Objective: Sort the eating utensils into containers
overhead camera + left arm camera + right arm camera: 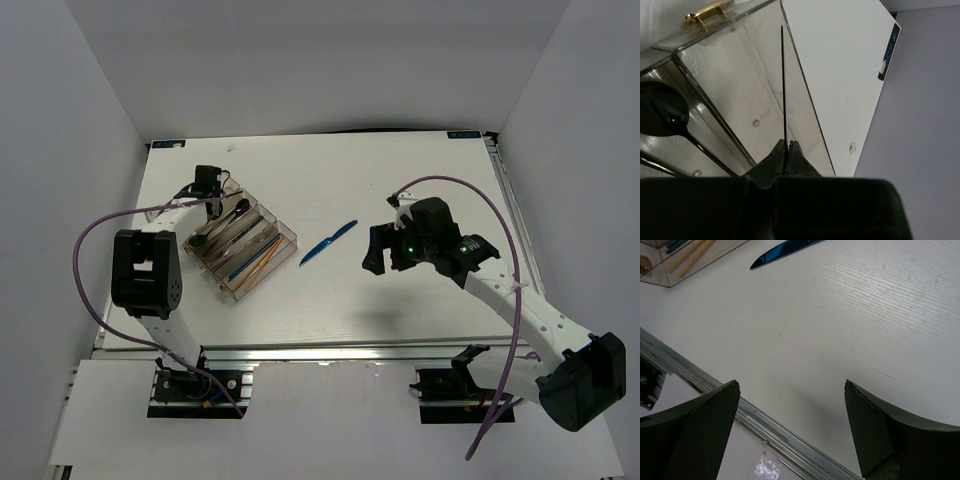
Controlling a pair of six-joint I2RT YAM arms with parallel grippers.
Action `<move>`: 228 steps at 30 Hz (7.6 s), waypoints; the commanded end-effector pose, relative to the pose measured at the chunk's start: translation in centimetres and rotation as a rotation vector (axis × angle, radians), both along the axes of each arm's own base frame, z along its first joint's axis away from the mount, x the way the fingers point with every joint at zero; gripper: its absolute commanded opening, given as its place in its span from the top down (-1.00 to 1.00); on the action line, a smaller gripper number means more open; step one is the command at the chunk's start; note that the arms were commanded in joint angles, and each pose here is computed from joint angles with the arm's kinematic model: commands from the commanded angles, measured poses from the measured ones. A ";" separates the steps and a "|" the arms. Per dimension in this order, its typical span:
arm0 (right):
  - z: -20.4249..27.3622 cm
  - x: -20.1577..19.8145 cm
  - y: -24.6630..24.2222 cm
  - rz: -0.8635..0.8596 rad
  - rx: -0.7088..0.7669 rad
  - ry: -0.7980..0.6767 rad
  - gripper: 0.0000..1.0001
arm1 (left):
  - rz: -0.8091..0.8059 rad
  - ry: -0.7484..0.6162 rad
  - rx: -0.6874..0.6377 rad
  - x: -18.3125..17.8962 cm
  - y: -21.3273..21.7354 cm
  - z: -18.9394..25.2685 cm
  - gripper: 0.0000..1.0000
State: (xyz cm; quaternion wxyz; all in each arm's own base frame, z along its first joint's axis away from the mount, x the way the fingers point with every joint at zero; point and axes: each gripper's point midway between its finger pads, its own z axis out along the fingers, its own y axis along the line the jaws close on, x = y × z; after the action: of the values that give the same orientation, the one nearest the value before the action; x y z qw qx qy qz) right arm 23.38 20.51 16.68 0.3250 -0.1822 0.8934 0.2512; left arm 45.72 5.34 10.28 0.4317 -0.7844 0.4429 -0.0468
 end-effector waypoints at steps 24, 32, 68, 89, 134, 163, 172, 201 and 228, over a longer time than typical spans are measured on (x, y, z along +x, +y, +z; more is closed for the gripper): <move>-0.3 -0.7 1.2 0.069 0.063 -0.007 -0.79 | -0.044 -0.132 0.443 4.3 8.2 11.5 1.00; 0.4 -0.9 1.3 0.081 0.083 -0.023 -0.79 | -0.788 -0.230 0.819 11.0 4.8 20.1 1.00; 0.2 -1.8 2.0 0.129 0.121 -0.006 -0.79 | -1.857 0.640 1.345 6.2 -2.3 4.2 1.00; 0.3 -1.7 1.9 0.120 0.117 -0.003 -0.79 | -1.813 0.623 1.282 5.9 -2.7 3.5 0.22; 1.8 -3.3 -9.3 -0.489 -0.073 -0.039 -0.79 | -2.103 0.312 1.030 -1.8 -42.4 3.6 -0.80; 2.5 -5.0 -9.2 -0.389 -0.067 -0.056 -0.79 | -2.370 0.649 0.843 -3.5 -40.4 -7.0 -0.33; 2.9 -5.3 -9.3 -0.380 -0.060 -0.065 -0.79 | -2.457 0.779 0.740 -5.7 -39.5 -10.4 0.02; 3.2 -5.5 -9.2 -0.354 -0.052 -0.079 -0.79 | -2.471 0.665 0.663 -5.4 -42.2 -12.5 -0.06; 3.5 -5.9 -9.3 -0.344 -0.034 -0.100 -0.79 | -2.473 0.914 0.733 -10.1 -39.5 -17.5 0.53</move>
State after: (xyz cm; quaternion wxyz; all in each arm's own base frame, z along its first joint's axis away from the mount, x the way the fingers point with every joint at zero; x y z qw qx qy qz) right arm 17.41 11.17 19.04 0.3904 -0.0419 0.9059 0.1588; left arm 41.42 -36.90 1.24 0.2307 0.3128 0.9194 -0.0603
